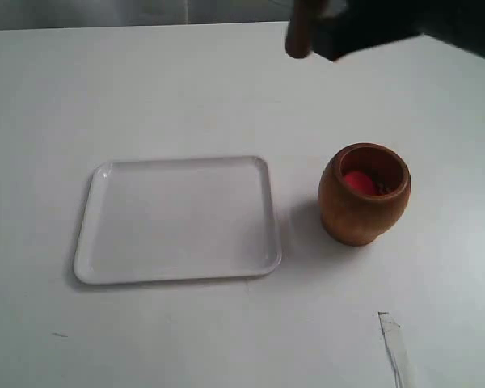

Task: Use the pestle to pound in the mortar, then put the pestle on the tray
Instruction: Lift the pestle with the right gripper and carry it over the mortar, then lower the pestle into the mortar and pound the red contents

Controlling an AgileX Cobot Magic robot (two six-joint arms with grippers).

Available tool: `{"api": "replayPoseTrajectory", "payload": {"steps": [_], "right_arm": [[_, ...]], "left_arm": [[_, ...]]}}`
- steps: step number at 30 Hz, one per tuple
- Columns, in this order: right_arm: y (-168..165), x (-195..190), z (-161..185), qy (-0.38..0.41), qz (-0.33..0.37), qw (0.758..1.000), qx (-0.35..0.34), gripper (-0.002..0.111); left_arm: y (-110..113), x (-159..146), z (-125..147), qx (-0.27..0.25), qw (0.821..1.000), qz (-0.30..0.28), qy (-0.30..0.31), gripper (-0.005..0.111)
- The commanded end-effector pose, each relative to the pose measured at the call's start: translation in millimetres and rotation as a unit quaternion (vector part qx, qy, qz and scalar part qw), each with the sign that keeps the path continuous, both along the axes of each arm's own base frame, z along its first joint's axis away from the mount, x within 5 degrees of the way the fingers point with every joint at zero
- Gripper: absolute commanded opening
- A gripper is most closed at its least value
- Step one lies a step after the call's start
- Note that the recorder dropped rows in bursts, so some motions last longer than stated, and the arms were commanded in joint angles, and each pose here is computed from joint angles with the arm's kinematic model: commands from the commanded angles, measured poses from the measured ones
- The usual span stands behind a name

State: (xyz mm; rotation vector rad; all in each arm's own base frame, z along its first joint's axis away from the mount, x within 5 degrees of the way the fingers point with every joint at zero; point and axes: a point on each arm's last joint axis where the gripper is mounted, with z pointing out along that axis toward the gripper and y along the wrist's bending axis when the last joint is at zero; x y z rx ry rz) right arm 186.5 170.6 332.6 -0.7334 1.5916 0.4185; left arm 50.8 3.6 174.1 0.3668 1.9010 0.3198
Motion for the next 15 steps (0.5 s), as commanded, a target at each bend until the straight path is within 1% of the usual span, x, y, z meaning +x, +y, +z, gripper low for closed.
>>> {"api": "replayPoseTrajectory", "payload": {"steps": [1,6,11,15], "right_arm": [[-39.0,-18.3,-30.0,0.046,-0.061,0.996,0.049,0.0],[-56.1,-35.2,-56.9,0.071,-0.077,0.993,0.054,0.0],[-62.1,-42.1,-70.5,0.086,-0.081,0.992,0.047,0.0],[-61.5,-43.0,-72.3,0.096,-0.076,0.992,0.041,0.0]], "left_arm": [[-0.7,0.1,0.1,-0.007,1.0,-0.003,-0.002,0.0],[-0.7,0.1,0.1,-0.007,1.0,-0.003,-0.002,0.0],[-0.7,0.1,0.1,-0.007,1.0,-0.003,-0.002,0.0],[-0.7,0.1,0.1,-0.007,1.0,-0.003,-0.002,0.0]]}}
